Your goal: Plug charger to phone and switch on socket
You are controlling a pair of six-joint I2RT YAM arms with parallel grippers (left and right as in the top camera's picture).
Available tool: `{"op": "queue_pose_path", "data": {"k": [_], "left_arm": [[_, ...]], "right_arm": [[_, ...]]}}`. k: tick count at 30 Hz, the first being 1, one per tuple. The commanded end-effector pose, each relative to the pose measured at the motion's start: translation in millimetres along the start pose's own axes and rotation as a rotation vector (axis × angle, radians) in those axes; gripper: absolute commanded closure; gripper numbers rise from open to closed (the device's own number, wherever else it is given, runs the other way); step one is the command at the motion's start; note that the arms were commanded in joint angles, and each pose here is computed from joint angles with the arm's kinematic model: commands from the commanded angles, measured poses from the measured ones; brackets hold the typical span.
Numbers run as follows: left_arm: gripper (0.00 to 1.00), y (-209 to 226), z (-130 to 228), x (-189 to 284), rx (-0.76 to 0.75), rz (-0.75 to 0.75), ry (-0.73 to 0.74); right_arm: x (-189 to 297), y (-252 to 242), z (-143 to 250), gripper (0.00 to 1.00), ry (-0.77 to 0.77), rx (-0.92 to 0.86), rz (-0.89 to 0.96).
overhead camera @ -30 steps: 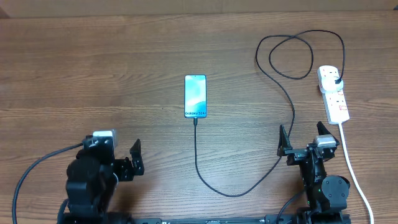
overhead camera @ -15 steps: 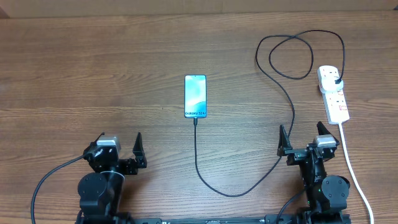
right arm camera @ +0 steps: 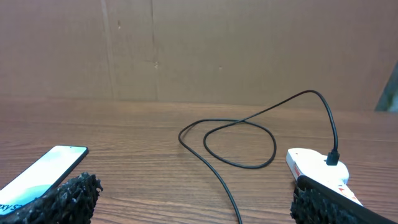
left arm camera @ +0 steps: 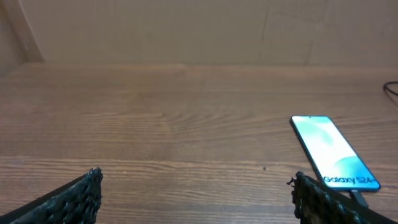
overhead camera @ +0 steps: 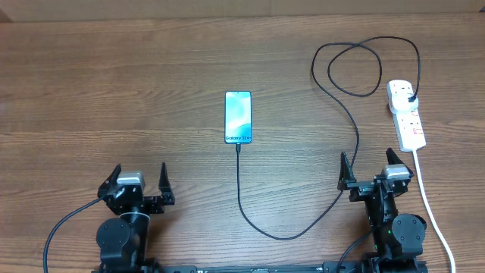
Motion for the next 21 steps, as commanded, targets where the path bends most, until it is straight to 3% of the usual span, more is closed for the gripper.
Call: {"op": "queue_pose_path", "data": {"k": [1,9,21], "left_arm": [[0.00,1.0,2.9,-3.7,-0.023,0.000,-0.033],[0.00,1.8,6.3,-11.7,-0.025,0.003,-0.112],[0.00,2.8,6.7,-11.7,-0.043,-0.008,-0.109]], "right_arm": [[-0.2,0.1,2.0,0.00,-0.003,-0.002,0.003],[-0.2,0.1,2.0,0.00,-0.003,-0.003,0.003],[-0.2,0.1,2.0,0.00,-0.003,-0.003,0.003]]}}
Point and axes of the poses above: each gripper's point midway between its finger pads, its own x axis back along the fingers, its own y axis along the line the jaws close on, z = x × y, the point moved 6 cm from there along x, back along the fingers, and after that the axes turned 4 degrees about x, right-handed, at the moved point
